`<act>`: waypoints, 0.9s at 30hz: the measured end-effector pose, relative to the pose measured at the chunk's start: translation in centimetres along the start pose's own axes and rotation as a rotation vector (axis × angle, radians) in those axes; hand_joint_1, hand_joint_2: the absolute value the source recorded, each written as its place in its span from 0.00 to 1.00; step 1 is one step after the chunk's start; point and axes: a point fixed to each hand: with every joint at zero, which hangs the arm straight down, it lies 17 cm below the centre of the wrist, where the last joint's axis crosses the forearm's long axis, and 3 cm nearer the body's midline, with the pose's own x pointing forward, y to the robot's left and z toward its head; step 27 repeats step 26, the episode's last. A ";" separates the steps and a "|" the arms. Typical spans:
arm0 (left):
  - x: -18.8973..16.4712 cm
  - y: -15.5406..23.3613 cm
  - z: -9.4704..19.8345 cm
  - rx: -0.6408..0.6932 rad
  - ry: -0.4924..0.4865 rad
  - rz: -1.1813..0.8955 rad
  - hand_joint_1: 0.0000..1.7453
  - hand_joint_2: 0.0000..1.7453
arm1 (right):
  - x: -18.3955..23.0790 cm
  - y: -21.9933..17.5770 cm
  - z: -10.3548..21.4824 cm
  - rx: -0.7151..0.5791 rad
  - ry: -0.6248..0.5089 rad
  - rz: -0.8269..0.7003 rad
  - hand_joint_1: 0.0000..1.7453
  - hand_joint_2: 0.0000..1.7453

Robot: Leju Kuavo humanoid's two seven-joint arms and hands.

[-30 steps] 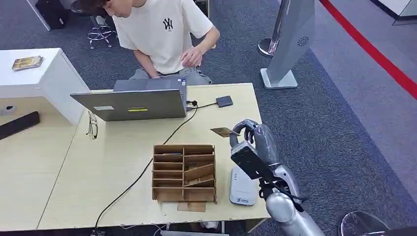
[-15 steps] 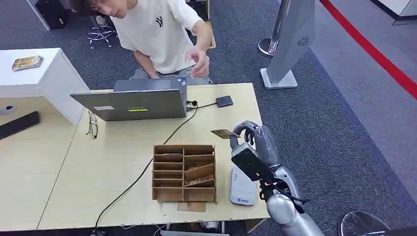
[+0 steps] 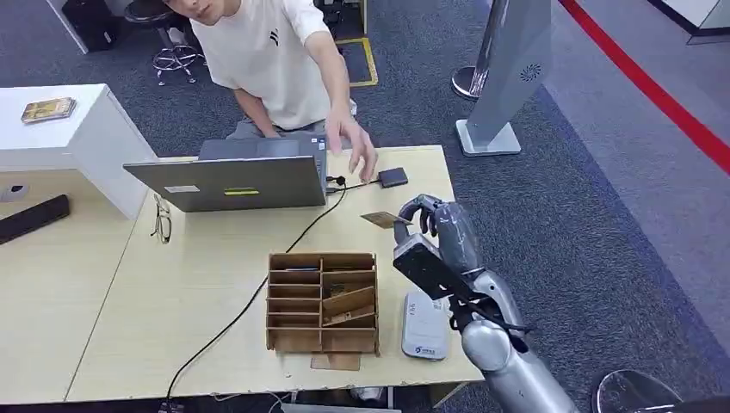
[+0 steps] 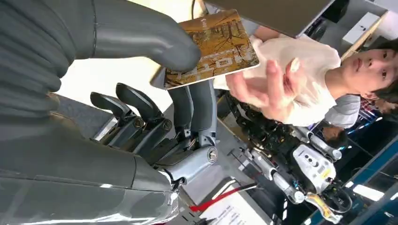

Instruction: Pass the card to the sensor for recognition and then transmit it.

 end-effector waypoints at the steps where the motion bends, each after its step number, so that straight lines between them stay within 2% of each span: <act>1: 0.1 0.0 0.0 -0.001 0.001 0.000 0.00 1.00 | 0.1 0.0 -0.3 0.004 -0.003 0.007 1.00 1.00; 15: 0.9 0.2 0.1 -0.005 0.002 -0.025 0.00 1.00 | 1.6 1.2 -4.5 0.029 -0.035 0.101 1.00 1.00; 27: 1.4 0.2 0.2 -0.005 -0.001 -0.043 0.00 1.00 | 2.7 2.8 -5.8 0.031 -0.072 0.272 1.00 1.00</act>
